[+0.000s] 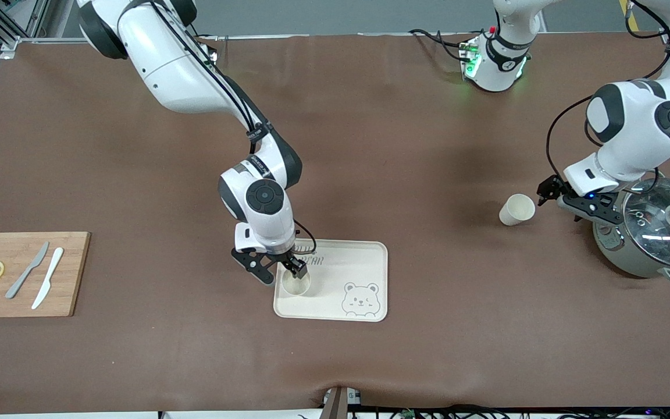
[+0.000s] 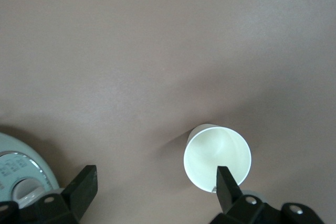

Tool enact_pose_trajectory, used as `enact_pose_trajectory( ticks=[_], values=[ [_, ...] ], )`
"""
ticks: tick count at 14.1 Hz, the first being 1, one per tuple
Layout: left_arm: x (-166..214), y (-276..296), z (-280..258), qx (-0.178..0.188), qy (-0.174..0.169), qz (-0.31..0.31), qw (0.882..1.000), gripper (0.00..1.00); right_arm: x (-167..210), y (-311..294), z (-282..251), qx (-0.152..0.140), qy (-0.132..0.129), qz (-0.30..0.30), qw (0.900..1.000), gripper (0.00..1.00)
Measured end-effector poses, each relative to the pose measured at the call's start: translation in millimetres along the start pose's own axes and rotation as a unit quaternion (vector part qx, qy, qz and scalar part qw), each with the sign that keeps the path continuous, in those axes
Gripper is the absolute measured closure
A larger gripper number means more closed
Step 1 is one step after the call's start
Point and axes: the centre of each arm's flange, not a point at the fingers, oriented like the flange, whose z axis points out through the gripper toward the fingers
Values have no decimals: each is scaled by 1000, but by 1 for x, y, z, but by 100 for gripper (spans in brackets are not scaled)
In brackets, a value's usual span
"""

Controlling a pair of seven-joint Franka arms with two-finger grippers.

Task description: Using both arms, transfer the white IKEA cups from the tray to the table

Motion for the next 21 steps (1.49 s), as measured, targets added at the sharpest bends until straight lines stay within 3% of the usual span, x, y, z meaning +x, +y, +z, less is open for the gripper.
enact_pose_trajectory(
  ticks=[2, 8, 9, 14, 21],
  values=[
    [3, -4, -9, 0, -3, -2, 1000, 0, 0, 0, 0, 0, 0, 0, 1000, 14],
    [17, -18, -42, -2, -6, -7, 1000, 0, 0, 0, 0, 1, 0, 0, 1000, 77],
    [19, -19, -46, -5, -10, -8, 1000, 0, 0, 0, 0, 1, 0, 0, 1000, 77],
    [27, -21, -78, -23, -43, -35, 998, 0, 2, -5, -8, 13, 4, 1, 1000, 96],
    [60, 6, -124, -16, -33, -99, 994, 0, 2, -4, -7, 10, 3, 1, 1000, 96]
  ],
)
